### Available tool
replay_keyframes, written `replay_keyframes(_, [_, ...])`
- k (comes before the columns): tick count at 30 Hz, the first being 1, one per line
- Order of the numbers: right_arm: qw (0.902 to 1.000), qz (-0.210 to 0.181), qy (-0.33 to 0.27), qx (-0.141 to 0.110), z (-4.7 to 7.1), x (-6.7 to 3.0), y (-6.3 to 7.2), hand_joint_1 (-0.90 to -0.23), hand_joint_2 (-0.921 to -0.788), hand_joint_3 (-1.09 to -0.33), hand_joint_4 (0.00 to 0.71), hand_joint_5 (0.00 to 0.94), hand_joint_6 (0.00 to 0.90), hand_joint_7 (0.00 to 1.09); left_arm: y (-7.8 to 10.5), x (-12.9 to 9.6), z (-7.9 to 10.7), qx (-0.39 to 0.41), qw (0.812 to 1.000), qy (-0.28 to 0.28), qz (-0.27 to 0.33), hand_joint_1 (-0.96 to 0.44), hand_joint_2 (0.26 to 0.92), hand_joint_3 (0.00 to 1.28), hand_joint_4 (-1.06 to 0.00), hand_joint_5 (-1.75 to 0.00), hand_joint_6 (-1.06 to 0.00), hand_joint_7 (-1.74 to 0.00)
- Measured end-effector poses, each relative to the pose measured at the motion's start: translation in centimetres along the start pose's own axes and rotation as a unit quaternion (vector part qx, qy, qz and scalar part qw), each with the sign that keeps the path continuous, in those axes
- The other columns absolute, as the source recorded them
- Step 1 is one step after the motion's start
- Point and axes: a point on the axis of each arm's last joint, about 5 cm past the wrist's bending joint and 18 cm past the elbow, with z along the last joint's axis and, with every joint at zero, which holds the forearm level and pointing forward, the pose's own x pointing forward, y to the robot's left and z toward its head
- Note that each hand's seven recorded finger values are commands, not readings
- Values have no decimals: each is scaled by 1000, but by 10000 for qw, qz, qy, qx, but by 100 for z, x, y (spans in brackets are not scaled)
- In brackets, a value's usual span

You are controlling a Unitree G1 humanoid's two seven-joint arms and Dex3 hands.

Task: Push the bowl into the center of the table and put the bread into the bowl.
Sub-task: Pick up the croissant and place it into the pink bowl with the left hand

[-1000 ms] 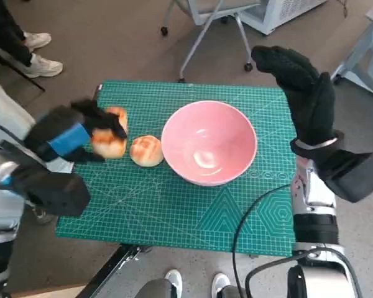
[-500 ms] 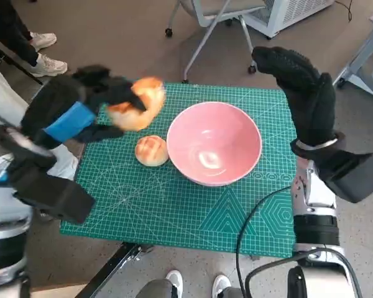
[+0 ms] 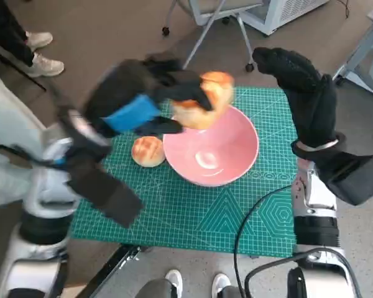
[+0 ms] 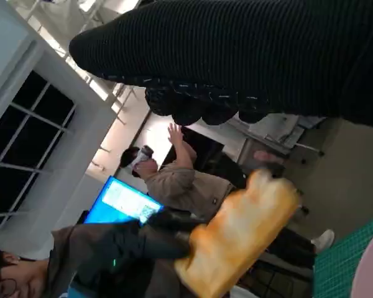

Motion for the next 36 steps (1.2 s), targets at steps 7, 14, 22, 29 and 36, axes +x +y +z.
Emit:
replay_keyframes(7, [10000, -61, 10, -54, 11, -31, -31, -663, -921, -719, 160, 3, 2, 512, -267, 175, -116, -54, 9982, 112, -591, 1, 903, 4, -839, -989, -699, -1092])
replay_keyframes(14, [9998, -163, 22, -107, 18, -77, -57, -656, -921, -709, 165, 5, 8, 512, -502, 254, -249, -150, 9927, 466, -1100, 2, 910, 6, -821, -1045, -686, -1071])
replay_keyframes(22, [9995, -297, 31, -142, 18, -122, -71, -643, -921, -706, 173, 7, 26, 506, -707, 227, -368, -287, 9836, 863, -1558, 2, 919, 12, -792, -1085, -662, -1090])
replay_keyframes(29, [9992, -367, 22, -158, 22, -127, -72, -642, -921, -704, 175, 6, 35, 498, -803, 175, -441, -273, 9761, 1143, -1829, 2, 920, 34, -764, -1109, -634, -1126])
replay_keyframes(36, [9991, -401, 43, -156, 18, -141, -71, -643, -921, -703, 176, 5, 41, 489, -816, 165, -459, -282, 9746, 1264, -1829, 2, 921, 84, -710, -1168, -574, -1185])
